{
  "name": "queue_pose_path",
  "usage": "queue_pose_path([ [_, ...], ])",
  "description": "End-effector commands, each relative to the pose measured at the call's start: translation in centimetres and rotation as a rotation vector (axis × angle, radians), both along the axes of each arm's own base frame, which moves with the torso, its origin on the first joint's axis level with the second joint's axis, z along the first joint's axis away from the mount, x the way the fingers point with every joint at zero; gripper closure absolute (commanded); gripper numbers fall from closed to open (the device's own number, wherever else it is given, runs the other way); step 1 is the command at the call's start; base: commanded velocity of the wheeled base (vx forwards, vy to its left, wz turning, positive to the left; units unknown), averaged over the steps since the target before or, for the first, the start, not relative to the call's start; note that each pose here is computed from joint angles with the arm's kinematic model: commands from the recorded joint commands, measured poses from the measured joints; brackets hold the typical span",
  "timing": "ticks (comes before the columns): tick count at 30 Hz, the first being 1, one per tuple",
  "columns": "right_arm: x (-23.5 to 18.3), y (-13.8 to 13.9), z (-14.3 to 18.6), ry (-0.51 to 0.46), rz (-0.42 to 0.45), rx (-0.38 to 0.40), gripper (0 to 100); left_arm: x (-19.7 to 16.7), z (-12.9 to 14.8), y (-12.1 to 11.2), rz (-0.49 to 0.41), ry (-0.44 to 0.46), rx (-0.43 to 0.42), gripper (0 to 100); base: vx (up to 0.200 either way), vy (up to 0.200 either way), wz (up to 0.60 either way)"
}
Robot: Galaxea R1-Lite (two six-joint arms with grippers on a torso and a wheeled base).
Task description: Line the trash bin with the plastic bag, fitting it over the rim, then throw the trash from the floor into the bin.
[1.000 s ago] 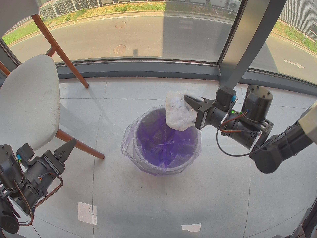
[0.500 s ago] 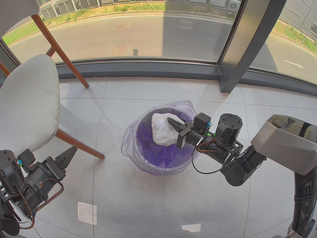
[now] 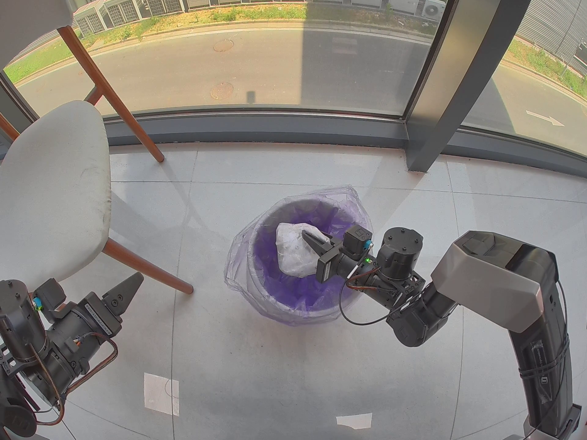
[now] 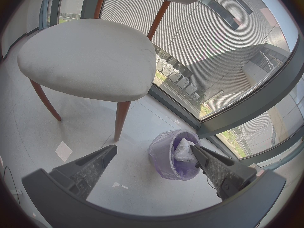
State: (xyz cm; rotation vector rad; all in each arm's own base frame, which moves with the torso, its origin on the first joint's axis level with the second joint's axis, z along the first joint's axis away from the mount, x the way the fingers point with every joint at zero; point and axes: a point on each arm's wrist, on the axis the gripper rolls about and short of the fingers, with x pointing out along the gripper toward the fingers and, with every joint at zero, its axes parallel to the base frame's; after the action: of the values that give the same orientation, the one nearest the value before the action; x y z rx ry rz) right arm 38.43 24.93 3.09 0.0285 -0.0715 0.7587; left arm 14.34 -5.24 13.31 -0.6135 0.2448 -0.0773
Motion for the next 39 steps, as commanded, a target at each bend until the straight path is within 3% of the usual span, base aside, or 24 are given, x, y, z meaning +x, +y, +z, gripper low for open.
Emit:
queue_pose_path([
  [1,0.5,0.2,-2.0,0.024,-0.004,-0.014,100,0.0,0.0,0.0,0.002,0.001,0.001,0,0.000,0.000,0.00],
  [10,1.1,0.5,-2.1,0.006,-0.004,-0.003,100,-0.1,-0.2,0.1,0.004,0.008,0.004,0,0.000,0.000,0.00],
  [11,1.1,0.5,-2.1,0.007,-0.004,-0.004,0,-0.1,-0.2,0.1,0.004,0.008,0.004,0,0.000,0.000,0.00],
  [18,1.1,0.4,-0.4,-0.036,-0.007,0.024,0,-0.1,-0.2,0.0,-0.002,0.007,0.004,0,0.000,0.000,0.00],
  [24,-0.1,-1.6,7.1,-0.141,-0.031,0.090,0,-0.3,-0.2,0.1,-0.004,0.001,0.017,0,0.000,0.000,0.00],
  [26,-0.5,-1.9,8.1,-0.154,-0.035,0.098,0,-0.5,0.0,0.2,-0.004,-0.014,0.012,0,0.000,0.000,0.00],
  [30,-4.3,-6.3,13.9,-0.204,-0.090,0.129,0,-0.8,0.3,0.4,0.008,-0.031,0.009,0,0.000,0.000,0.00],
  [35,-9.4,-12.0,17.2,-0.223,-0.173,0.128,0,-2.1,0.7,2.3,0.106,-0.081,-0.002,0,0.000,0.000,0.00],
  [39,-15.3,-17.5,18.6,-0.244,-0.291,0.121,0,-3.7,0.1,3.2,0.138,-0.100,0.082,0,0.000,0.000,0.00],
])
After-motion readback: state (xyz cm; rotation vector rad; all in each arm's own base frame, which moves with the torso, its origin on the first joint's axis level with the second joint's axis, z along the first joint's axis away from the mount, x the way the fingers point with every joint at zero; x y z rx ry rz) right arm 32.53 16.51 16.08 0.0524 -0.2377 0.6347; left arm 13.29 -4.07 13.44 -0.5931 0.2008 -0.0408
